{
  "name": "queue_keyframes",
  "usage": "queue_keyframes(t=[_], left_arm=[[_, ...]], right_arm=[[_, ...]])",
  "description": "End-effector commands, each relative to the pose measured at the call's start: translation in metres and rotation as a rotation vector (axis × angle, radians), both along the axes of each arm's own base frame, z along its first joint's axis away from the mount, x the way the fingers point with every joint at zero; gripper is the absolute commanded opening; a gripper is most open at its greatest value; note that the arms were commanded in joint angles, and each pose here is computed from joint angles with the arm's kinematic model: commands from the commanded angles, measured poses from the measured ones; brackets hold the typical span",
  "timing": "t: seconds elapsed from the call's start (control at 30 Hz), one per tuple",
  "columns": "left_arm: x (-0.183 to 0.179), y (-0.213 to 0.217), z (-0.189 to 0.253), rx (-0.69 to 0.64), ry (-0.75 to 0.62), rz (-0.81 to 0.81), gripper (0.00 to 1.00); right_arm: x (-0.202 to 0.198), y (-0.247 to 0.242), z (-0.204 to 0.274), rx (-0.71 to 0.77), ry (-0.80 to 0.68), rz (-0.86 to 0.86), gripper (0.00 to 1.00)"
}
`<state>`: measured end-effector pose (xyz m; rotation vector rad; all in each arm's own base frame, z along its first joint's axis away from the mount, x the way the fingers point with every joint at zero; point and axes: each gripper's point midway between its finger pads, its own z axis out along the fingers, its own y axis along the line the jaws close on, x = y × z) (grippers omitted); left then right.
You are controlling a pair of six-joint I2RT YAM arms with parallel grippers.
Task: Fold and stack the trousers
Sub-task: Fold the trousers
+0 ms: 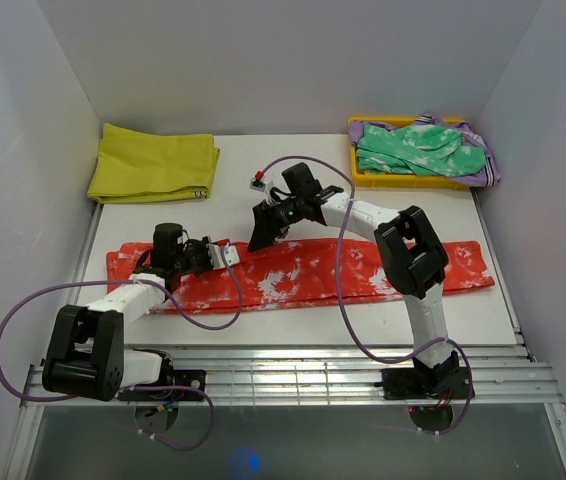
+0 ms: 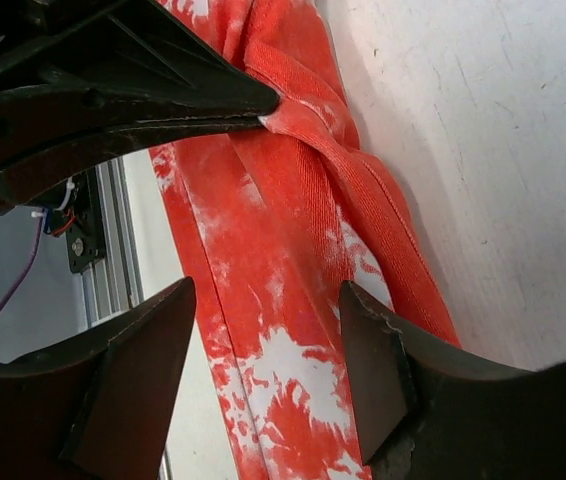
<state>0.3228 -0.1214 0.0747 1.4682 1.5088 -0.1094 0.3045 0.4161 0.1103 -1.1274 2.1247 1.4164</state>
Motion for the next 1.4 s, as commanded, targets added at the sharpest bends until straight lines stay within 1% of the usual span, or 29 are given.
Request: queue_keyframes(t=[0.0,0.1,0.17,0.2,0.23,0.27,0.3,0.33,0.47,0.57,0.6,0.63,0.7,0.73,0.77,0.83,0.87,0.9,0.93,1.0,1.03,1.07,1.13,1.2,1.3,1.37], left_arm=[[0.006,0.001,0.014,-0.021,-0.061,0.023,0.00],[0.005,-0.001,0.019,-0.030,-0.074,0.014,0.00],[0.004,-0.002,0.020,-0.033,-0.069,0.010,0.00],[0.005,-0.002,0.021,-0.042,-0.065,0.018,0.00],[0.005,-0.002,0.021,-0.042,-0.062,0.017,0.00],[0.005,-0.003,0.022,-0.044,-0.060,0.014,0.00],[0.004,-0.003,0.022,-0.045,-0.055,0.014,0.00],[0.005,-0.003,0.024,-0.048,-0.055,0.018,0.00],[0.004,-0.005,0.026,-0.054,-0.029,0.013,0.00],[-0.002,-0.008,0.026,-0.060,0.025,-0.011,0.00],[-0.005,-0.009,0.025,-0.059,0.036,-0.022,0.00],[-0.007,-0.010,0.024,-0.058,0.034,-0.031,0.00],[-0.007,-0.010,0.026,-0.055,0.019,-0.033,0.00],[-0.007,-0.010,0.025,-0.054,0.019,-0.036,0.00],[-0.008,-0.010,0.024,-0.052,0.021,-0.039,0.00],[-0.009,-0.009,0.023,-0.042,0.014,-0.049,0.00],[-0.009,-0.009,0.023,-0.043,0.015,-0.048,0.00],[-0.008,-0.010,0.024,-0.044,0.011,-0.049,0.00],[-0.008,-0.010,0.025,-0.043,0.007,-0.049,0.00],[-0.008,-0.010,0.027,-0.040,-0.005,-0.053,0.00],[-0.008,-0.010,0.028,-0.040,-0.016,-0.055,0.00],[-0.008,-0.009,0.029,-0.039,-0.020,-0.056,0.00],[-0.008,-0.009,0.030,-0.034,-0.029,-0.055,0.00],[-0.007,-0.008,0.031,-0.033,-0.036,-0.055,0.00],[-0.009,-0.008,0.030,-0.029,-0.036,-0.058,0.00],[-0.010,-0.008,0.029,-0.026,-0.038,-0.060,0.00]], right_arm=[[0.000,0.008,-0.010,0.002,0.004,-0.001,0.66],[-0.004,-0.001,-0.023,-0.024,-0.033,0.006,0.62],[-0.010,-0.005,-0.030,-0.042,-0.054,0.023,0.54],[-0.013,-0.007,-0.032,-0.057,-0.062,0.029,0.53],[-0.015,-0.007,-0.033,-0.055,-0.116,0.059,0.51],[-0.018,-0.010,-0.038,-0.069,-0.128,0.067,0.40],[-0.020,-0.010,-0.040,-0.075,-0.140,0.074,0.35],[-0.022,-0.012,-0.043,-0.086,-0.171,0.082,0.24],[-0.025,-0.011,-0.041,-0.091,-0.274,0.098,0.08],[-0.031,-0.012,-0.049,-0.126,-0.305,0.115,0.08],[-0.031,-0.012,-0.047,-0.123,-0.310,0.117,0.09],[-0.028,-0.011,-0.035,-0.108,-0.337,0.100,0.19],[-0.023,-0.008,-0.014,-0.055,-0.389,0.082,0.32],[-0.020,-0.006,0.008,-0.017,-0.430,0.066,0.43],[-0.017,-0.005,0.017,-0.002,-0.454,0.061,0.58],[-0.011,-0.003,0.034,0.008,-0.514,0.066,0.66],[-0.006,-0.005,0.034,-0.005,-0.536,0.062,0.71],[-0.002,-0.006,0.033,-0.013,-0.555,0.068,0.75],[0.005,-0.009,0.030,-0.024,-0.583,0.074,0.77],[0.013,-0.012,0.023,-0.040,-0.593,0.075,0.82],[0.018,-0.015,0.012,-0.060,-0.586,0.084,0.83],[0.021,-0.012,0.012,-0.051,-0.590,0.093,0.84],[0.025,-0.012,-0.001,-0.062,-0.578,0.109,0.84],[0.026,-0.006,-0.003,-0.048,-0.586,0.138,0.84],[0.029,-0.001,-0.019,-0.051,-0.559,0.158,0.81],[0.029,0.002,-0.020,-0.046,-0.551,0.165,0.76]])
